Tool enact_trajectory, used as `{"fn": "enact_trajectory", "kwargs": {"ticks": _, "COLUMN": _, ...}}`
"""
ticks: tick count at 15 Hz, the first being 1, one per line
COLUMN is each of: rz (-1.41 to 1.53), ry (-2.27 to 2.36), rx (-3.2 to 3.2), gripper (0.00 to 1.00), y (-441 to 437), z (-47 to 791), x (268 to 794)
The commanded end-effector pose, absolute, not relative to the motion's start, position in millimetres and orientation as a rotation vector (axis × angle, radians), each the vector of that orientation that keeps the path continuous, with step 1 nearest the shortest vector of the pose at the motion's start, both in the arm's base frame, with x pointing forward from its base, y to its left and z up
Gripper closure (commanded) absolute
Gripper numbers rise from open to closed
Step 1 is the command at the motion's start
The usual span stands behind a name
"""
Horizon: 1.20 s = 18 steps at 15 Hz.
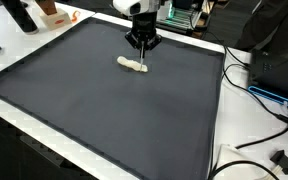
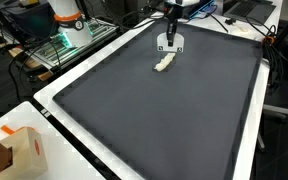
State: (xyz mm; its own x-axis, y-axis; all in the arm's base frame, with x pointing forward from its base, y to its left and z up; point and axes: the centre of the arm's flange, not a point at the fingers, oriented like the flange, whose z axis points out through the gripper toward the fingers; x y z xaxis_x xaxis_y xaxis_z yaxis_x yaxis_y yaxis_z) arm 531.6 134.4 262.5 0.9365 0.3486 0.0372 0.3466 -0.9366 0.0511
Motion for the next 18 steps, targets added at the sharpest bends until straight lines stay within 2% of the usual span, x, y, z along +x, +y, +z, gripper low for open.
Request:
{"fn": "enact_trajectory", "kwargs": {"ticks": 1, "rz": 0.067, "ry": 0.566, "rx": 3.075, "gripper": 0.99, "y": 136, "z": 252, "x": 544}}
{"fn": "enact_trajectory", "kwargs": {"ticks": 10, "rz": 0.065, "ry": 0.566, "rx": 3.081, "gripper": 0.99, "y": 139, "z": 236, "x": 555}}
{"fn": "enact_trajectory", "kwargs": {"ticks": 18, "rz": 0.056, "ry": 0.573, "rx": 3.086, "gripper": 0.99, "y": 136, "z": 222, "x": 540}}
